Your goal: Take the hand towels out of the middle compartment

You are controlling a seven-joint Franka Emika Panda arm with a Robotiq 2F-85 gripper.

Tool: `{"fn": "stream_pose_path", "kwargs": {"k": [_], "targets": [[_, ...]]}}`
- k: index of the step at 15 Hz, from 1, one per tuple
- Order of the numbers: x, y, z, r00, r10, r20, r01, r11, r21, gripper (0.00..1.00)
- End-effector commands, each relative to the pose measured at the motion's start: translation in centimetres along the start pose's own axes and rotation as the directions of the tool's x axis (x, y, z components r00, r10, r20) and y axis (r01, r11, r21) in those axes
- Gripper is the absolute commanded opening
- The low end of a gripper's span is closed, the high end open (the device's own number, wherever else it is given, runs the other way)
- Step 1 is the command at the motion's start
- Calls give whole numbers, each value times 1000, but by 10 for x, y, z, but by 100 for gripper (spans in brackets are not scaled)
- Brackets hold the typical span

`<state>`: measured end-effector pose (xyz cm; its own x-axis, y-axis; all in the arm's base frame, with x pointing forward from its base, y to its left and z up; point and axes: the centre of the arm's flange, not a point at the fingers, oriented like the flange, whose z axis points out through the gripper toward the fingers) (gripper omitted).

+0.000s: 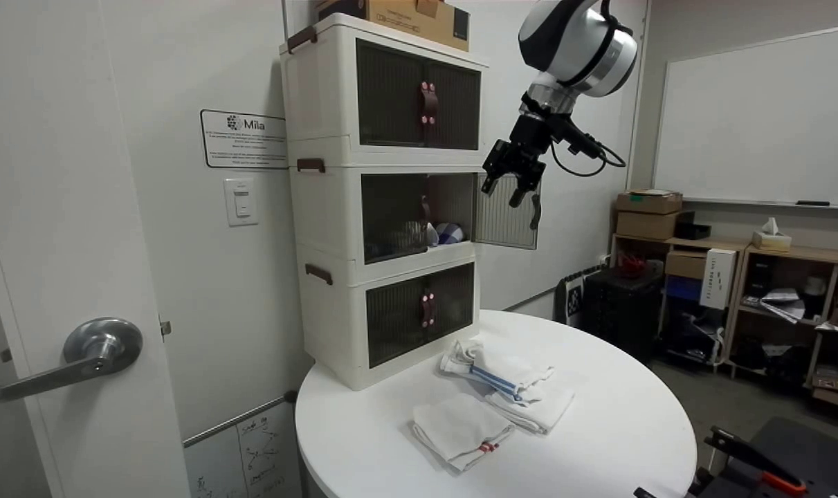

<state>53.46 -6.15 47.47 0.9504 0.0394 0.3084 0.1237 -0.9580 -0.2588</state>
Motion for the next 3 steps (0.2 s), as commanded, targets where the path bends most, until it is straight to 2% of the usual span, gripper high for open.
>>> {"fn": "stream_pose_path", "kwargs": {"k": [1, 3], "targets": [[0, 1, -1, 1000, -6, 0, 6, 1000, -2, 100], [0, 1, -1, 1000, -12, 0, 12, 1000, -3, 100]]}}
